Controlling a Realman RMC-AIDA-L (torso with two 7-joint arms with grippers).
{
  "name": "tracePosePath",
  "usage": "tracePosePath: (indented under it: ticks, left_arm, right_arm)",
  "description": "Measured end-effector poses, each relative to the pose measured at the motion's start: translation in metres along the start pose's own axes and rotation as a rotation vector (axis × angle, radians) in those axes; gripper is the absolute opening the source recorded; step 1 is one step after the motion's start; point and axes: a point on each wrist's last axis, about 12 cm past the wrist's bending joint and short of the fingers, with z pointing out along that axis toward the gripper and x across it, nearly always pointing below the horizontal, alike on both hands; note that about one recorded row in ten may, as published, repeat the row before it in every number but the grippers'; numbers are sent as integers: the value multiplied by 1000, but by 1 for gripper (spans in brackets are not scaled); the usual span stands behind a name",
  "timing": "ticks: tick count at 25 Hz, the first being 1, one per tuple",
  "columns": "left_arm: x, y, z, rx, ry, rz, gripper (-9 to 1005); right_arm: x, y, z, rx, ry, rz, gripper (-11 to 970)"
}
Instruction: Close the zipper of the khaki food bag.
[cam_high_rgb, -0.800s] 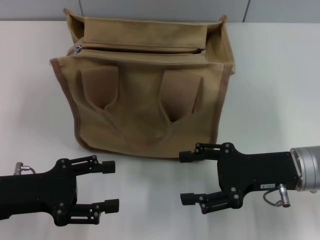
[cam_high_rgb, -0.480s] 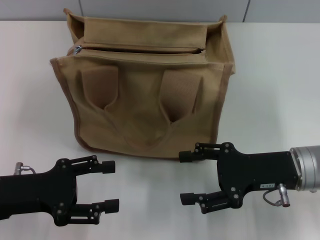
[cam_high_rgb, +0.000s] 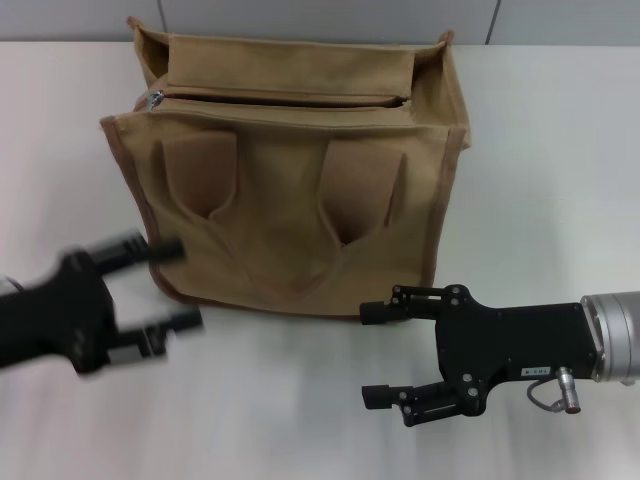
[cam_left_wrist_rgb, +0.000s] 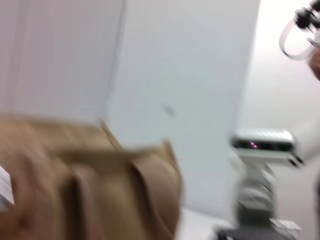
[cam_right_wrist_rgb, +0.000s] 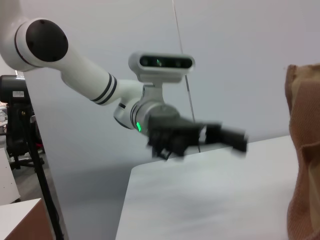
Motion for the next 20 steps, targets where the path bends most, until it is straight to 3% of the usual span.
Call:
tracePosePath:
  ticks: [1, 3, 4, 5, 7, 8, 11, 13, 14, 18, 20]
  left_arm:
    - [-6, 4, -7, -75, -71, 44, 802]
    - [-6, 4, -7, -75, -71, 44, 801]
    - [-10, 6, -13, -146, -128, 75, 800]
    - [-14, 12, -24, -291, -217, 124, 800]
    - [-15, 17, -36, -437, -272, 169, 799]
    - [-15, 17, -36, -437, -272, 169, 798]
    - [-11, 30, -52, -643, -248, 202, 797]
    - [-11, 30, -52, -643, -248, 202, 796]
    - [-6, 50, -55, -750, -121, 215, 796]
    - [-4, 57, -50, -753, -65, 228, 794]
    - [-4, 63, -31, -663, 8, 257, 793]
  right_arm:
    - [1, 0, 0, 2, 0, 2, 840]
    - [1, 1, -1, 3, 0, 3, 840]
    - [1, 1, -1, 4, -1, 4, 840]
    - [1, 1, -1, 4, -1, 4, 840]
    - [2, 2, -2, 3, -3, 6, 840]
    - [2, 2, -2, 4, -3, 6, 840]
    - [2, 3, -2, 5, -3, 9, 840]
    - [3, 3, -3, 6, -4, 10, 840]
    - [3, 3, -2, 5, -5, 11, 840]
    - [3, 3, -2, 6, -6, 11, 841]
    - [3, 3, -2, 6, -7, 12, 841]
